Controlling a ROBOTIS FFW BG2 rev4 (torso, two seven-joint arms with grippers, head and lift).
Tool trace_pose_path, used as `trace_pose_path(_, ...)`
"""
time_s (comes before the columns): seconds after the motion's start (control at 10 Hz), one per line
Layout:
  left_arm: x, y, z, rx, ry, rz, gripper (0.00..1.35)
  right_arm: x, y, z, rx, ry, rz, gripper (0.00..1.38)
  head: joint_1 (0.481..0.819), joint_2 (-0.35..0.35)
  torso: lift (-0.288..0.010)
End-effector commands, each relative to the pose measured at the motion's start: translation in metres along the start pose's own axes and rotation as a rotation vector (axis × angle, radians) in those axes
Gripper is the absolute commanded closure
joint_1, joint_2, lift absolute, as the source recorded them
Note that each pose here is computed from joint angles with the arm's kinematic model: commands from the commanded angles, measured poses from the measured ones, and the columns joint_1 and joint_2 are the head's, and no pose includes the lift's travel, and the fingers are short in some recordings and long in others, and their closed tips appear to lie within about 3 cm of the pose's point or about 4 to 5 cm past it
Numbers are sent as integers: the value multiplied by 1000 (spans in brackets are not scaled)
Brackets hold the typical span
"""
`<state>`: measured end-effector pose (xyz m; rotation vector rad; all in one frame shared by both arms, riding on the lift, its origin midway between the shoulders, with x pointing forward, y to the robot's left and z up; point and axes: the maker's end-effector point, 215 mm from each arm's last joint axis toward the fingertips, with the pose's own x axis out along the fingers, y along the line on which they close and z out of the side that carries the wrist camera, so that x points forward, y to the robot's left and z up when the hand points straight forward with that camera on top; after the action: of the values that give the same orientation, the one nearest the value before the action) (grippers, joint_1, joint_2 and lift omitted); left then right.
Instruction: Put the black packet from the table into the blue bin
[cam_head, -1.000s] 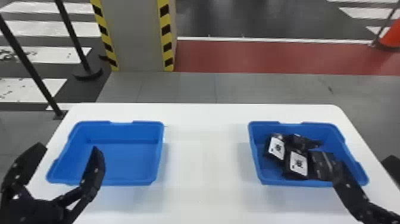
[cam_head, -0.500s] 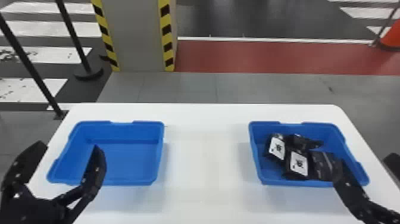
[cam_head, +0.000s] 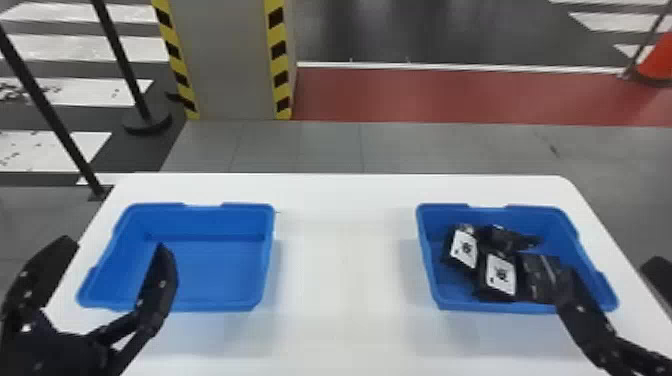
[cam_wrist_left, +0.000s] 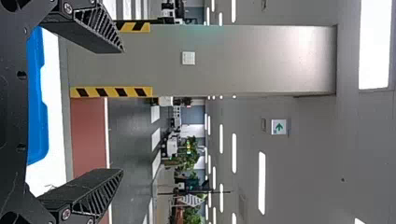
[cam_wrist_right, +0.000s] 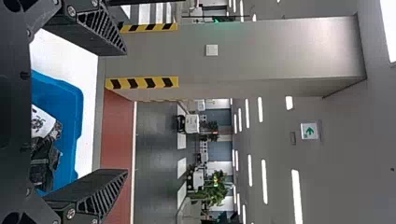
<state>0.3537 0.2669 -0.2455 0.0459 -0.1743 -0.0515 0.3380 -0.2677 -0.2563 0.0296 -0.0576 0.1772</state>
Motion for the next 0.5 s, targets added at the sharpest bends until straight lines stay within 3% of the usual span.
trace_pose_path(0.0, 0, 1, 1, 5, -2, 0, 110, 0, 0, -2, -2, 7, 1, 127, 695, -1, -110)
trace_pose_path(0.4, 0, 1, -1, 7, 1, 1, 110, 1, 0, -2, -7, 9, 2, 125, 695, 1, -110)
